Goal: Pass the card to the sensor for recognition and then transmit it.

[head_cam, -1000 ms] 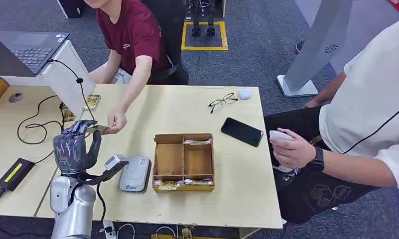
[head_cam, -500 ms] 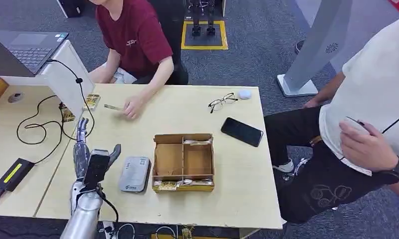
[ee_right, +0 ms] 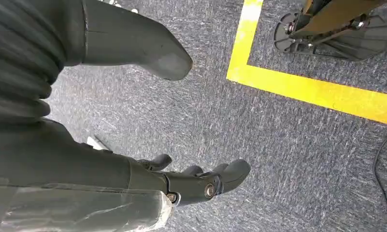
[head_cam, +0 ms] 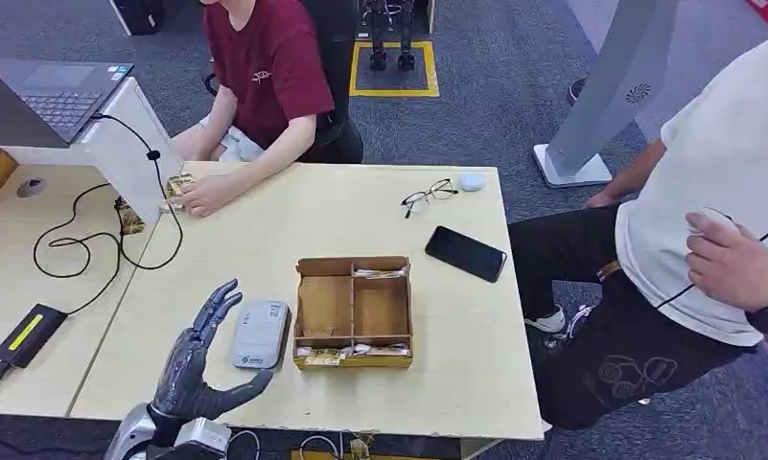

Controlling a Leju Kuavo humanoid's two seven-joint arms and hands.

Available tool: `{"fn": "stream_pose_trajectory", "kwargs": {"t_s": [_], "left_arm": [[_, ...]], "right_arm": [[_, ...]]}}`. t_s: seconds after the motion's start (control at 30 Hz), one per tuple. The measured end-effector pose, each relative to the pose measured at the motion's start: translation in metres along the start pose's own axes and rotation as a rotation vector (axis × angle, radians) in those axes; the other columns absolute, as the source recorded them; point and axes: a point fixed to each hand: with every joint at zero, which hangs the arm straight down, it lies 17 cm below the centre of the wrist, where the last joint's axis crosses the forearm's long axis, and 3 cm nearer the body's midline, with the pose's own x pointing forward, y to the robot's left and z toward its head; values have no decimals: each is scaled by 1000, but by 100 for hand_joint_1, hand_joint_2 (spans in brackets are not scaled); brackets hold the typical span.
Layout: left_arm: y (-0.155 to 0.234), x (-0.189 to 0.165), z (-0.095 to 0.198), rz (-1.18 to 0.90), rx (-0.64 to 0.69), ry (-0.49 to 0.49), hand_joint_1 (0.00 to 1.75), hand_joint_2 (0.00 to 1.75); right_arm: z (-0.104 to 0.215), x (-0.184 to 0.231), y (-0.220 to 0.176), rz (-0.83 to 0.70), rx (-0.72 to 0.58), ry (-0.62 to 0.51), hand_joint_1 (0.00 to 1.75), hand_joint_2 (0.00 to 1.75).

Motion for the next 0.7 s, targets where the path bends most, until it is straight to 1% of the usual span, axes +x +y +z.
{"fn": "stream_pose_trajectory", "kwargs": {"t_s": [0.23, 0.37, 0.53, 0.7], "left_arm": [[-8, 15, 7, -15, -40, -41, 0, 175], [-19, 23, 11, -150, -71, -94, 0, 175], [-52, 27, 20, -282, -141, -130, 0, 175], [-67, 17, 16, -556, -116, -172, 0, 175]], "right_arm": [[0, 0, 0, -6, 0, 2, 0, 175], [0, 0, 1, -13, 2, 4, 0, 175], [0, 0, 1, -1, 6, 9, 0, 175], [0, 3, 3, 12, 20, 5, 0, 175]]}}
